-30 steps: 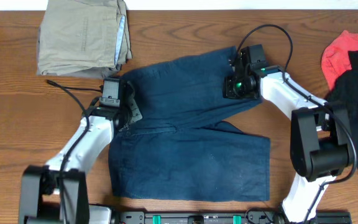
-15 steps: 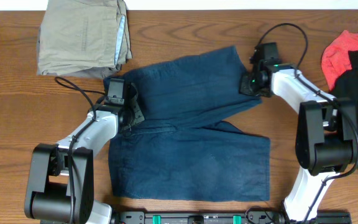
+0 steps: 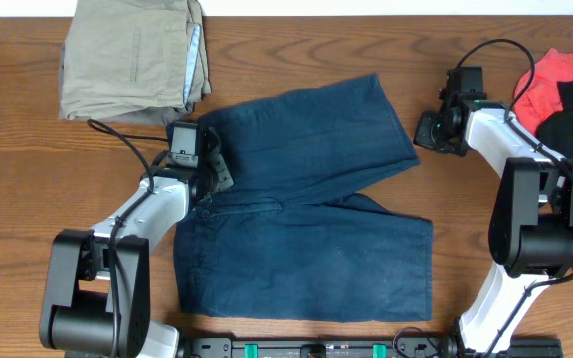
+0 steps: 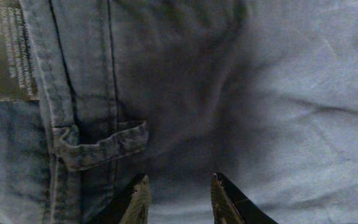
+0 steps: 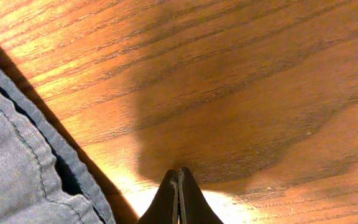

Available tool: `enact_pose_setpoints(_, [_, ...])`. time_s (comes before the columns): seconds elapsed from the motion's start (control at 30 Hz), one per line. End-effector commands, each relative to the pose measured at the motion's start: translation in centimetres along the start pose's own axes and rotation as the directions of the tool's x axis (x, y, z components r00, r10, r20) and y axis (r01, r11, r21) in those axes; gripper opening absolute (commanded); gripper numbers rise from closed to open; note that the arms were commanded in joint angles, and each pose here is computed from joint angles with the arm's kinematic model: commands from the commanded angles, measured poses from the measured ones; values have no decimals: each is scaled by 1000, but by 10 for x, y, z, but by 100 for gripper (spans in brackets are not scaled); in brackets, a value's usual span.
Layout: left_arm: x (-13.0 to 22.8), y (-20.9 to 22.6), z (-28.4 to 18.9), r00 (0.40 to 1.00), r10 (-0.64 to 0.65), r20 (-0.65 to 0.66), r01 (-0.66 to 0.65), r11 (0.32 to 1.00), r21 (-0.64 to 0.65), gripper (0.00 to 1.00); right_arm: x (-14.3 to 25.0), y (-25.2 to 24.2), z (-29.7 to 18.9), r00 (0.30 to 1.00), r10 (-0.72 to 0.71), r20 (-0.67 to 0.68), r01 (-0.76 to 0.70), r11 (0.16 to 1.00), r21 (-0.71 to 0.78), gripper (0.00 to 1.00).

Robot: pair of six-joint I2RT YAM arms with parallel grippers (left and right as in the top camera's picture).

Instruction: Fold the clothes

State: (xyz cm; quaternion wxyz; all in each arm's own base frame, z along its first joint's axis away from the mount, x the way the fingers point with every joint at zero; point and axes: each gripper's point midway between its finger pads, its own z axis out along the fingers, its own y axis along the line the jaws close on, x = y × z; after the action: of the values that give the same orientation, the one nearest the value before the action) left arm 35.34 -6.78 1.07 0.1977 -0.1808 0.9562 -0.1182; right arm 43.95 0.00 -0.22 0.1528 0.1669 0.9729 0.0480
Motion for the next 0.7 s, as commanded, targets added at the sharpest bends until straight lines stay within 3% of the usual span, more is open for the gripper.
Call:
enact_pose_setpoints(0.0, [2,3,4,1000,8,-8,-8,1000,-4,27,11,-3,10,999,9,-47,-8,1000,14,1])
enact_pose_setpoints(0.27, [-10,-4,4,999,13,42,-14,1000,21,28,-17,28,-31,998,-56,14,57,994,-93,1])
enact_pose_setpoints(0.47, [-21,-9,3,996,16,89,-20,999,42,69,-25,88,-64,979,-181,97,199,951,-235,1])
enact_pose_setpoints(0.67, [-21,3,3,995,14,98,-12,1000,-21,90,0,123,-44,955,-286,79,297,928,-226,1])
